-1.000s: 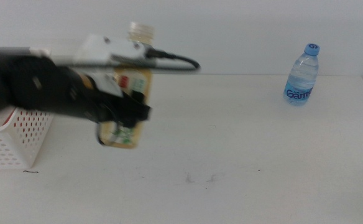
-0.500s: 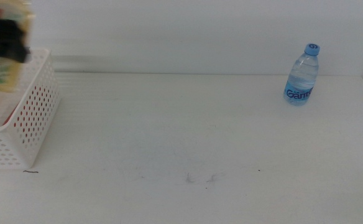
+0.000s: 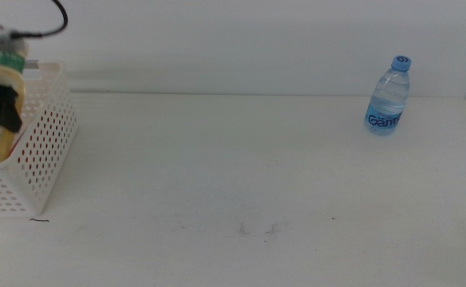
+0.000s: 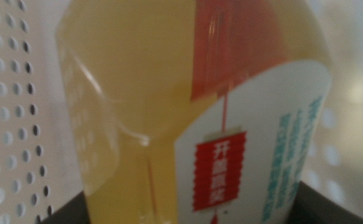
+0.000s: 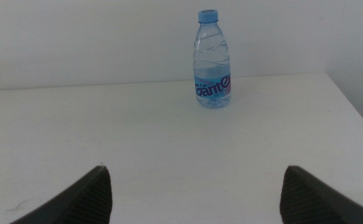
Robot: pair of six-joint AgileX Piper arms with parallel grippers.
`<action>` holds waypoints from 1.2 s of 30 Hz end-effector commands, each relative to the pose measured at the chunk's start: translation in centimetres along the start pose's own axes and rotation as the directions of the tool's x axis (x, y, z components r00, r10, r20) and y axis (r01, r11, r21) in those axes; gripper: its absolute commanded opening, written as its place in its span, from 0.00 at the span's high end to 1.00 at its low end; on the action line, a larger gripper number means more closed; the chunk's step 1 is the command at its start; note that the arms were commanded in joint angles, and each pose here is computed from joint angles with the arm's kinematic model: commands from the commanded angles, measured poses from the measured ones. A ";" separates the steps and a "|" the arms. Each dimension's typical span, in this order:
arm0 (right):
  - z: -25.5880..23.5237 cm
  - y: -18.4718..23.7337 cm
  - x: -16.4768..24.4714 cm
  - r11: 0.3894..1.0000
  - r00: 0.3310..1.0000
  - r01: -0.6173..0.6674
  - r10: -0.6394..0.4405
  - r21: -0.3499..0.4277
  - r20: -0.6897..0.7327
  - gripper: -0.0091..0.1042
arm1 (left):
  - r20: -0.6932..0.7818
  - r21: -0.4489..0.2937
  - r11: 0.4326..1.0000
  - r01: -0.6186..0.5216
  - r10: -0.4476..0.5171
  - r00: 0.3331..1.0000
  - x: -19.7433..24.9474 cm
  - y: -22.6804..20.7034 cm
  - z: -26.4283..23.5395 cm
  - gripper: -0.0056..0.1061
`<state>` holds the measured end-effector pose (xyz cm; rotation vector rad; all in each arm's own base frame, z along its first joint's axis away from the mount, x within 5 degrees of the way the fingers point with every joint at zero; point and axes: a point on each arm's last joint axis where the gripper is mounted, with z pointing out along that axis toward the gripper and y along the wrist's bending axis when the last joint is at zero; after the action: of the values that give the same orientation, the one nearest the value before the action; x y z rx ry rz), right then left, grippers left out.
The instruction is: Use arms to grab the bottles and put them into the dustbin to the left of the table.
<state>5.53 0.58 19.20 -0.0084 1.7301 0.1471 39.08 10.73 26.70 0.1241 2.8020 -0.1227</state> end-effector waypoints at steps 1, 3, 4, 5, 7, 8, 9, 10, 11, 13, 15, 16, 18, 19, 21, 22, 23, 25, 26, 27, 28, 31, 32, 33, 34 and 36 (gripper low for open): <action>0.0 0.0 0.0 1.000 1.000 0.007 -0.008 0.006 0.013 0.13 | 0.032 -0.011 1.000 -0.002 0.003 0.999 -0.6 0.3 0.3 0.95; 0.0 0.0 0.0 1.000 1.000 0.007 -0.008 0.006 0.013 0.13 | 0.013 -0.011 1.000 -0.012 0.012 1.000 -0.6 0.6 1.2 0.91; 0.0 0.0 0.0 1.000 1.000 0.007 -0.008 0.006 0.013 0.13 | 0.006 -0.011 1.000 -0.021 0.021 1.000 -0.6 0.7 1.5 0.86; 0.0 0.0 0.0 1.000 1.000 0.007 -0.008 0.006 0.013 0.13 | -0.001 -0.013 1.000 -0.022 0.022 1.000 -0.5 0.8 1.9 0.80; 0.0 0.0 0.0 1.000 1.000 0.007 -0.008 0.006 0.013 0.13 | -0.016 -0.025 0.999 -0.028 0.028 0.999 -0.5 1.1 2.7 0.64; 0.0 0.0 0.0 1.000 1.000 0.007 -0.008 0.006 0.013 0.13 | -0.019 -0.032 0.999 -0.033 0.033 0.999 -0.5 1.2 2.8 0.56; 0.0 0.0 0.0 1.000 1.000 0.007 -0.008 0.006 0.013 0.13 | -0.017 -0.039 0.999 -0.037 0.036 0.999 -0.5 1.2 2.8 0.49; 0.0 0.0 0.0 1.000 1.000 0.007 -0.008 0.006 0.013 0.13 | -0.019 -0.047 0.998 -0.041 0.040 0.999 -0.5 1.3 2.8 0.37; 0.0 0.0 0.0 1.000 1.000 0.007 -0.008 0.006 0.013 0.13 | -0.020 -0.056 0.997 -0.044 0.043 0.999 -0.5 1.4 2.7 0.29; 0.0 0.0 0.0 1.000 1.000 0.007 -0.008 0.006 0.013 0.13 | 0.000 -0.075 0.997 -0.003 0.003 1.000 -0.6 1.3 1.6 0.11; 0.0 0.0 0.0 1.000 1.000 0.007 -0.008 0.006 0.013 0.13 | 0.018 -0.074 0.997 0.021 -0.020 1.000 -0.7 0.9 0.1 0.11; 0.0 0.0 0.0 1.000 1.000 0.007 -0.008 0.006 0.013 0.13 | 0.034 -0.068 0.997 0.020 -0.017 0.999 -0.8 0.5 -1.0 0.11; 0.0 0.0 0.0 1.000 1.000 0.007 -0.008 0.006 0.013 0.13 | 0.070 -0.055 0.998 0.009 -0.006 0.997 -0.8 -0.7 -3.6 0.11; 0.0 0.0 0.0 1.000 1.000 0.007 -0.008 0.006 0.013 0.13 | 0.095 -0.051 0.999 0.000 0.005 0.995 -0.8 -1.4 -5.1 0.11; 0.0 0.0 0.0 1.000 1.000 0.005 -0.005 0.006 0.013 0.13 | 0.139 -0.041 0.999 -0.030 0.035 0.990 -0.4 -3.1 -8.0 0.11; 0.0 0.0 0.0 1.000 1.000 0.005 -0.005 0.006 0.013 0.13 | 0.172 -0.029 0.998 -0.052 0.056 0.983 -0.2 -4.1 -9.6 0.11; 0.0 0.0 0.0 1.000 1.000 0.005 -0.005 0.006 0.013 0.13 | 0.199 -0.005 0.998 -0.067 0.067 0.978 0.1 -5.1 -10.9 0.11; 0.0 0.0 0.0 1.000 1.000 0.005 -0.005 0.006 0.013 0.13 | 0.284 0.050 0.993 -0.102 0.084 0.955 0.8 -7.7 -14.0 0.11; 0.0 0.0 0.0 1.000 1.000 0.005 -0.005 0.006 0.013 0.13 | 0.331 0.073 0.989 -0.132 0.101 0.938 1.1 -9.0 -15.5 0.11; 0.0 0.0 0.0 1.000 1.000 0.005 -0.005 0.006 0.013 0.13 | 0.378 0.104 0.980 -0.169 0.118 0.918 1.7 -10.5 -17.0 0.11; 0.0 0.0 0.0 1.000 1.000 0.005 -0.005 0.006 0.013 0.13 | 0.422 0.130 0.967 -0.219 0.146 0.895 2.5 -12.1 -18.4 0.11; 0.0 0.0 0.0 1.000 1.000 0.005 -0.005 0.006 0.013 0.13 | 0.533 0.166 0.911 -0.377 0.239 0.811 5.6 -16.4 -22.1 0.11; 0.0 0.0 0.0 1.000 1.000 0.005 -0.005 0.006 0.013 0.13 | 0.561 0.170 0.890 -0.423 0.265 0.784 6.8 -17.8 -23.2 0.11; 0.0 0.0 0.0 1.000 1.000 0.005 -0.005 0.006 0.013 0.13 | 0.578 0.175 0.874 -0.453 0.281 0.766 7.8 -18.7 -24.0 0.11; 0.0 0.0 0.0 1.000 1.000 0.005 -0.005 0.006 0.013 0.13 | 0.601 0.175 0.851 -0.495 0.306 0.739 9.0 -19.8 -24.9 0.11; 0.0 0.0 0.0 1.000 1.000 0.005 -0.005 0.006 0.013 0.13 | 0.637 0.171 0.807 -0.566 0.347 0.688 11.0 -21.4 -26.4 0.11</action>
<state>5.53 0.58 19.20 -0.0084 1.7301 0.1471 19.97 -6.26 48.88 0.6949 2.0642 -0.4384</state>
